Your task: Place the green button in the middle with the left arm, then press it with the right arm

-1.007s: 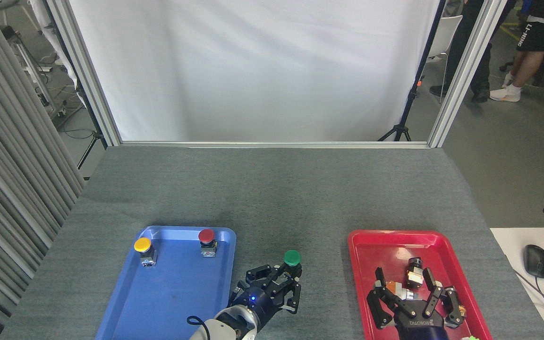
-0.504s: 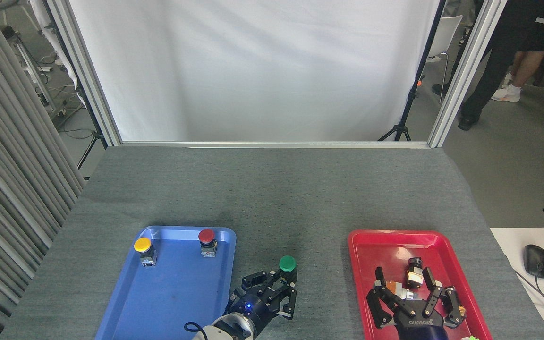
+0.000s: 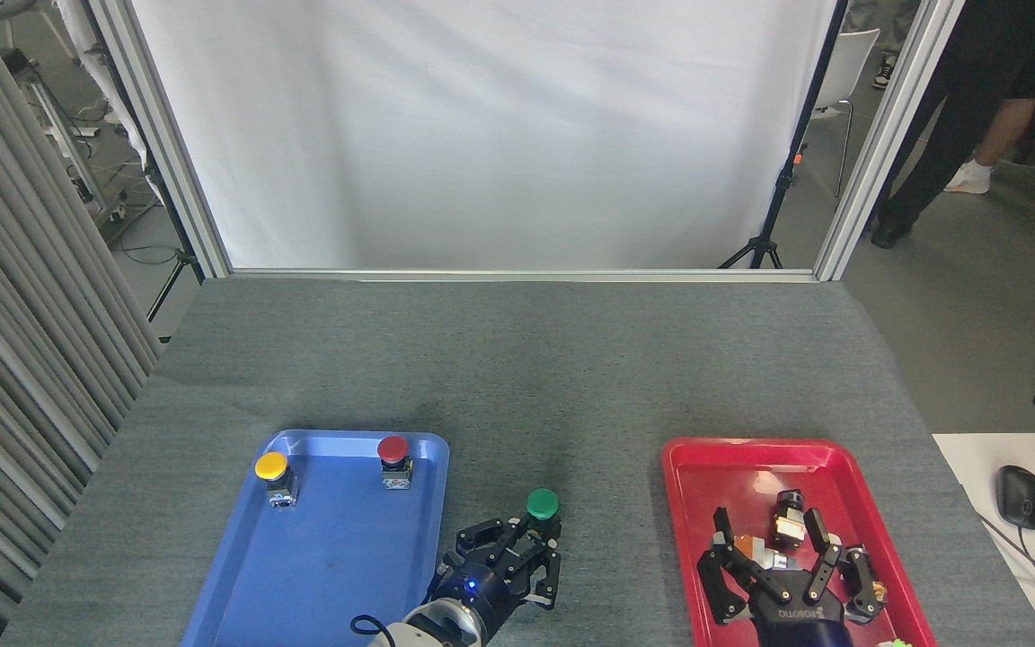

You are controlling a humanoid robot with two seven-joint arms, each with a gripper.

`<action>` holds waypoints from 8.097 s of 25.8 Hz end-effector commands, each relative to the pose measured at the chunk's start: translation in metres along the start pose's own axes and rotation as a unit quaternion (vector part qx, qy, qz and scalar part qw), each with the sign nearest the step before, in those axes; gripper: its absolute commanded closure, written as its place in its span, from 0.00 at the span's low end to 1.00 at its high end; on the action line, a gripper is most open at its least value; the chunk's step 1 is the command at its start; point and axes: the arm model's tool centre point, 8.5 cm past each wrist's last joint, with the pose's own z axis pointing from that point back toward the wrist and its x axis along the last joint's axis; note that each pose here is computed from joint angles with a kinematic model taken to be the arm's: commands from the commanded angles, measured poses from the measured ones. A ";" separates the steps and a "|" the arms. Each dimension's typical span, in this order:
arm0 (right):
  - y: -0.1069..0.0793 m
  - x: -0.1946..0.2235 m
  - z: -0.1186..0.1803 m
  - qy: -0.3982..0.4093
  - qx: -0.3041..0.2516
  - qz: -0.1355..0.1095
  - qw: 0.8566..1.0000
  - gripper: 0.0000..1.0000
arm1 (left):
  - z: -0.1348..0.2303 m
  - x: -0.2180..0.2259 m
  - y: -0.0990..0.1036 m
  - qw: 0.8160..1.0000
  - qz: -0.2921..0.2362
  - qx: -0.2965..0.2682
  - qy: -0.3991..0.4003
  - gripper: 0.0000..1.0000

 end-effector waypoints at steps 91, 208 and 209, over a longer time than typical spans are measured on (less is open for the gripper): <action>0.002 0.010 0.000 -0.005 0.002 -0.016 1.000 0.00 | 0.180 -0.187 0.079 0.939 -0.020 0.183 0.291 0.01; 0.034 -0.001 0.005 0.068 0.038 0.012 0.997 0.00 | 0.197 -0.188 0.061 0.945 0.001 0.149 0.290 0.00; 0.032 -0.002 0.005 0.068 0.035 0.013 0.997 0.00 | 0.197 -0.189 0.060 0.945 0.001 0.147 0.291 0.00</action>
